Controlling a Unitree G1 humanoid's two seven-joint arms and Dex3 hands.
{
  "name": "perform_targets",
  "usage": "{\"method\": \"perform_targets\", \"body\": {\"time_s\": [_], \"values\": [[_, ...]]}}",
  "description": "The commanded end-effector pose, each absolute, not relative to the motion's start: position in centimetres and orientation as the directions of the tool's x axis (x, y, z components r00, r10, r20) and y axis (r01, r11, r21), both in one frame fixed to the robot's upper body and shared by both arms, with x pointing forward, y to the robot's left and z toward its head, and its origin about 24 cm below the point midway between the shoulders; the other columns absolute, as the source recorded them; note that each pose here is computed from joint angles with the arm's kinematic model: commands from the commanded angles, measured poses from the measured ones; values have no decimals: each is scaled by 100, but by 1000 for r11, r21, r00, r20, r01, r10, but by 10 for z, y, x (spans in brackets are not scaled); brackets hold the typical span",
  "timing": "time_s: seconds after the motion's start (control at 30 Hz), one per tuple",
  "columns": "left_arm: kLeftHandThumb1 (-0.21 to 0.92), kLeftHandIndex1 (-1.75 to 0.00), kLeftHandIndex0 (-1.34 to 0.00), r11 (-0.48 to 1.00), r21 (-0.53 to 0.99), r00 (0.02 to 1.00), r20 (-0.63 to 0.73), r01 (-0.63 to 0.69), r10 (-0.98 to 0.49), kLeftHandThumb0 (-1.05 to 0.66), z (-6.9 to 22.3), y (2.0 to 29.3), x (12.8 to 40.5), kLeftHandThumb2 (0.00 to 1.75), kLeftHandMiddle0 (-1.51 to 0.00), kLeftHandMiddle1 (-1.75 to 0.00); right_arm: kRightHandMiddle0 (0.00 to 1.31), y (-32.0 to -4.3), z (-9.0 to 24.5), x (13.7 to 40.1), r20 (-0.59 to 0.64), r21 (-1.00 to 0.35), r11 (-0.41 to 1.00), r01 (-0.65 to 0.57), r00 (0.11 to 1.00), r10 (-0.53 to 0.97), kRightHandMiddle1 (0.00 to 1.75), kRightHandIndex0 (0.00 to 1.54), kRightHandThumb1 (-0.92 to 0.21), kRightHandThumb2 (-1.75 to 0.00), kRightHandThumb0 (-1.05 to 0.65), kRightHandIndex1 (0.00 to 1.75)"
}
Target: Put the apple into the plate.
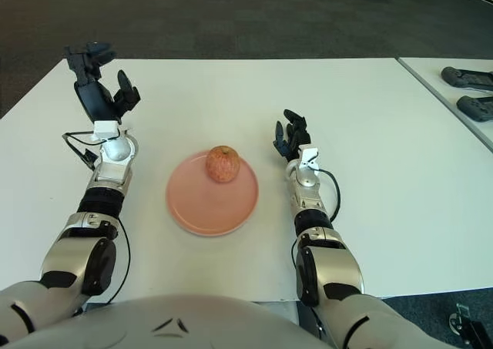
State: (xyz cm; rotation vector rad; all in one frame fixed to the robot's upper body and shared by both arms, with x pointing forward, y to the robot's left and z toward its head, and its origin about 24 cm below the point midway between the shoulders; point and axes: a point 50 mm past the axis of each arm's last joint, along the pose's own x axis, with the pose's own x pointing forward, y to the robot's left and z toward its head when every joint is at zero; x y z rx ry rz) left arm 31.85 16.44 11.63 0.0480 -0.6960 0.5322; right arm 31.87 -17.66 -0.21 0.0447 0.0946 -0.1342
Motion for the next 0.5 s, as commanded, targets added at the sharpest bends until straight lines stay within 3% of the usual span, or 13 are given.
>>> {"method": "perform_targets", "body": {"time_s": [0.0,0.2,0.47], "values": [[92,-136,0,854,-141,665,569,-500,484,-88,107,164,322,83,-11,-95,0,-180,-8,317,-133,40,988,146,981,-139,69,24,-92,-63,-68,21],[92,-113,0,865,-93,710,531,-494,463,-92,96,169,321,89,-10,-78,0,-180,-8,316,-131,40,988,146,982,-139,69,24,-92,-63,-68,21],[92,-73,0,902,83,828,438,-425,350,-90,65,179,311,96,-14,-33,0,-180,-8,315,-129,41,989,146,982,-139,69,24,-92,-63,-68,21]]}}
